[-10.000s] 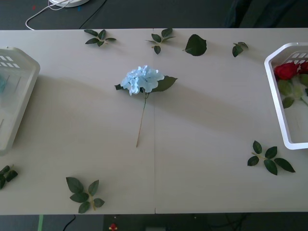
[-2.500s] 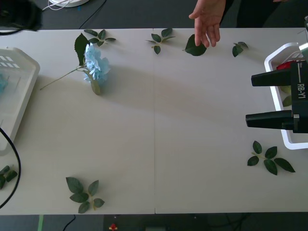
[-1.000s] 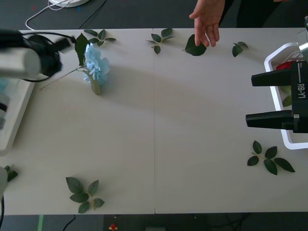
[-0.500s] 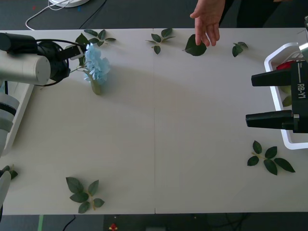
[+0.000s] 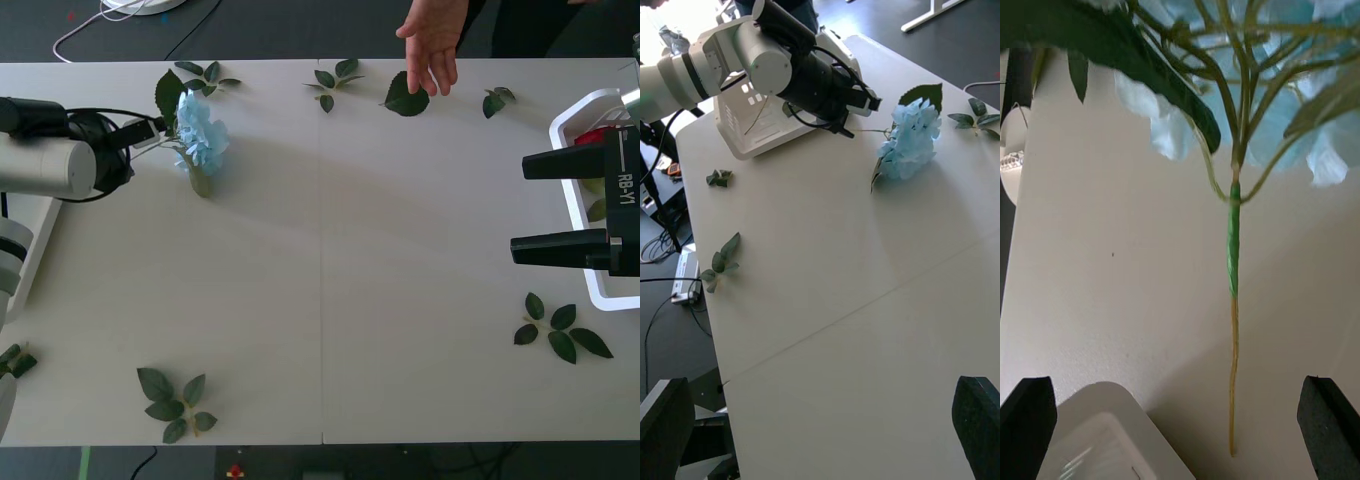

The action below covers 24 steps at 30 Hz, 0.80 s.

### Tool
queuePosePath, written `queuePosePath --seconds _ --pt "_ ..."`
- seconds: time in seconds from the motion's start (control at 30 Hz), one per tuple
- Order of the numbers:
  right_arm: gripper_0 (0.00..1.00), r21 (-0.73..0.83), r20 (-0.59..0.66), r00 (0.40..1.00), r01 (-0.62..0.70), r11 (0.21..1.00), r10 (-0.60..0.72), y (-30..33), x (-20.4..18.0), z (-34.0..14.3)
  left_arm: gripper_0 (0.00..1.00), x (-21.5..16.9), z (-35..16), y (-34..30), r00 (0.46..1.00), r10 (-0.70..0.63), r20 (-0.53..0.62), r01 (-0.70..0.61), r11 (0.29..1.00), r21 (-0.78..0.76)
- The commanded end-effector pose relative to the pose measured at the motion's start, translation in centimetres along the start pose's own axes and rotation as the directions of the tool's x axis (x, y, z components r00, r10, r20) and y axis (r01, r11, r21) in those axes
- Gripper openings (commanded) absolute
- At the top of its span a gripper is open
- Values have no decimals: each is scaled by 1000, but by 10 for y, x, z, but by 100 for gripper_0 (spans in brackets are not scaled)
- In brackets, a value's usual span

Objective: Place the red flowers into the right box and the blue flowers into the left box. If a person shows an open palm, hand one flower to the person first, then continue sorting.

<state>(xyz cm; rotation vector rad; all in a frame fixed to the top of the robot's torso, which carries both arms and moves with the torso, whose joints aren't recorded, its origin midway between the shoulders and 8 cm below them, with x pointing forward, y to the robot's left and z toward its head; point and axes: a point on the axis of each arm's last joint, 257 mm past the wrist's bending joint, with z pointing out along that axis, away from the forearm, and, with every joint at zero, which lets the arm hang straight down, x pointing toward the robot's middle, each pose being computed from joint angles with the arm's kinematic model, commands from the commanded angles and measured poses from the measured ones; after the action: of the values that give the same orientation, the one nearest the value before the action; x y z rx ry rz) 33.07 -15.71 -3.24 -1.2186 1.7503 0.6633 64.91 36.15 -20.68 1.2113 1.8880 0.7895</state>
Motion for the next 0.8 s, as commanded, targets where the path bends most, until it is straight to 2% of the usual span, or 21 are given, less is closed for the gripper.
queuePosePath --seconds 0.03,0.2,0.5,0.67,0.8 --pt "100 -14 20 1000 9 1000 -9 5 -3 2 93 6 5 2 999 53 0 -53 997 -51" --pt "100 -14 20 1000 9 1000 -9 5 -3 2 93 8 27 -1 999 34 42 -27 988 -154" --pt "100 -14 20 1000 9 1000 -9 5 -3 2 93 -1 36 -15 998 29 59 -20 989 -146" --pt "100 -14 20 1000 9 1000 -9 5 -3 2 93 -16 37 -18 996 26 84 -14 989 -145" --pt "100 -14 20 1000 9 1000 -9 5 -3 2 93 -43 37 -24 992 20 124 -2 990 -144"
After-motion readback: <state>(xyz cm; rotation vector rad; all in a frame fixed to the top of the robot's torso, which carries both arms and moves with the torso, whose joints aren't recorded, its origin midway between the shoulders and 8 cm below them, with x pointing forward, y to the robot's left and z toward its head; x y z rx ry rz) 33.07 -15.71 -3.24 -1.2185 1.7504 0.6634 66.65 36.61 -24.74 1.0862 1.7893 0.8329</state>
